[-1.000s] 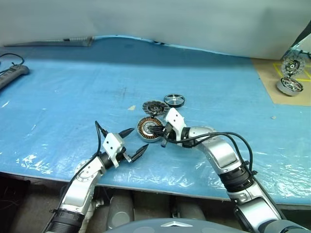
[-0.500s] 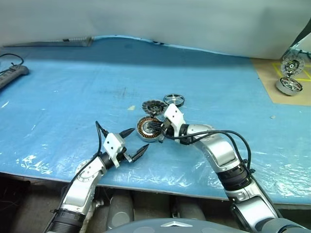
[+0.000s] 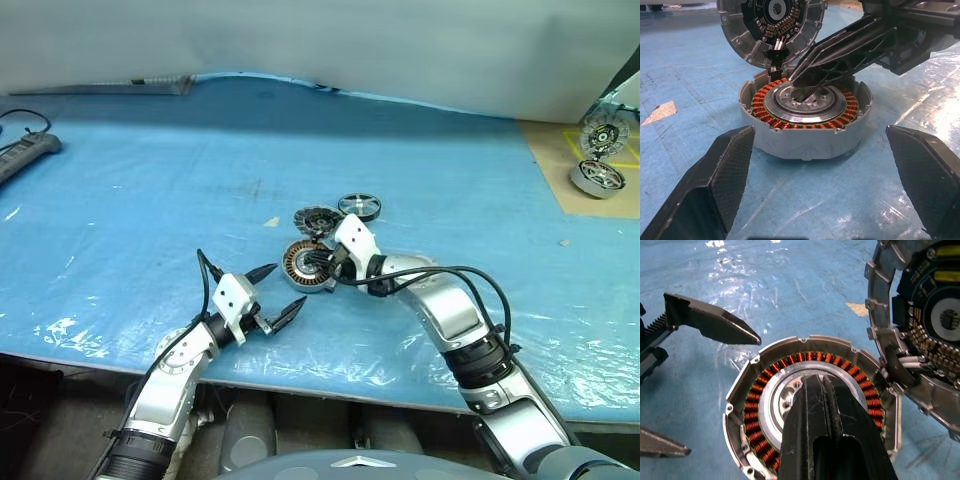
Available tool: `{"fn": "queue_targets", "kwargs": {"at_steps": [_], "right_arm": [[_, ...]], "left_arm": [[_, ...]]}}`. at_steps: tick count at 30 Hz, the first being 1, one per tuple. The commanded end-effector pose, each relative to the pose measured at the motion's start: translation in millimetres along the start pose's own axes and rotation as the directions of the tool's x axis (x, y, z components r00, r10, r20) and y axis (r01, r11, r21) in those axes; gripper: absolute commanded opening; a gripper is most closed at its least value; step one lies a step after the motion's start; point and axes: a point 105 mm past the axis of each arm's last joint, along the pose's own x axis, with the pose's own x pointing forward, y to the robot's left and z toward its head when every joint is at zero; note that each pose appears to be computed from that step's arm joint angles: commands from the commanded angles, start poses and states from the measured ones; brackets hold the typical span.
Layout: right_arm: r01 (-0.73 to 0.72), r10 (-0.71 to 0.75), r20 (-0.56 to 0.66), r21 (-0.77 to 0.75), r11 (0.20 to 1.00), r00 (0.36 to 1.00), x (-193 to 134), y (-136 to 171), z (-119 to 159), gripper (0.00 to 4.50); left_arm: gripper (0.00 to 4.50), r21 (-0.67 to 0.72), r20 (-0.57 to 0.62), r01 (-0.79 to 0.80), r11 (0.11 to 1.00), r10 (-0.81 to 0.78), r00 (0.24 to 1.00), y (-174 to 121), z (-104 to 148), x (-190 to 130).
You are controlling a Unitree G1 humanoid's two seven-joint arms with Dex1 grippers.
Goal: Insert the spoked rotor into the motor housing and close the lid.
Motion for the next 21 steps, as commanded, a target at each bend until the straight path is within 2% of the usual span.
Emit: {"fn": "queue_targets", "kwargs": {"at_steps": [1, 13, 18, 21], "right_arm": [[-0.015, 0.016, 0.028, -0.027, 1.0, 0.999, -7.6, 4.7, 8.0, 0.02], [0.017, -0.016, 0.088, -0.016, 1.0, 0.996, -6.2, 2.5, 24.6, 0.02], [0.024, -0.022, 0.083, -0.017, 1.0, 0.996, -2.0, 3.0, 23.1, 0.02], [0.038, -0.035, 0.062, -0.04, 0.998, 0.997, -18.3, -7.6, 17.5, 0.02]], "left_arm": [[4.5, 0.021, 0.025, -0.004, 1.0, 0.004, 1.0, 0.7, 6.0, -0.6], [4.5, 0.015, 0.021, 0.003, 1.0, -0.003, 1.0, -1.2, 5.0, -1.0], [4.5, 0.017, 0.021, 0.001, 1.0, -0.001, 1.0, -1.5, 5.4, -2.0], [4.5, 0.022, 0.019, -0.004, 1.0, 0.003, 1.0, -1.1, 5.6, -3.1]]}}
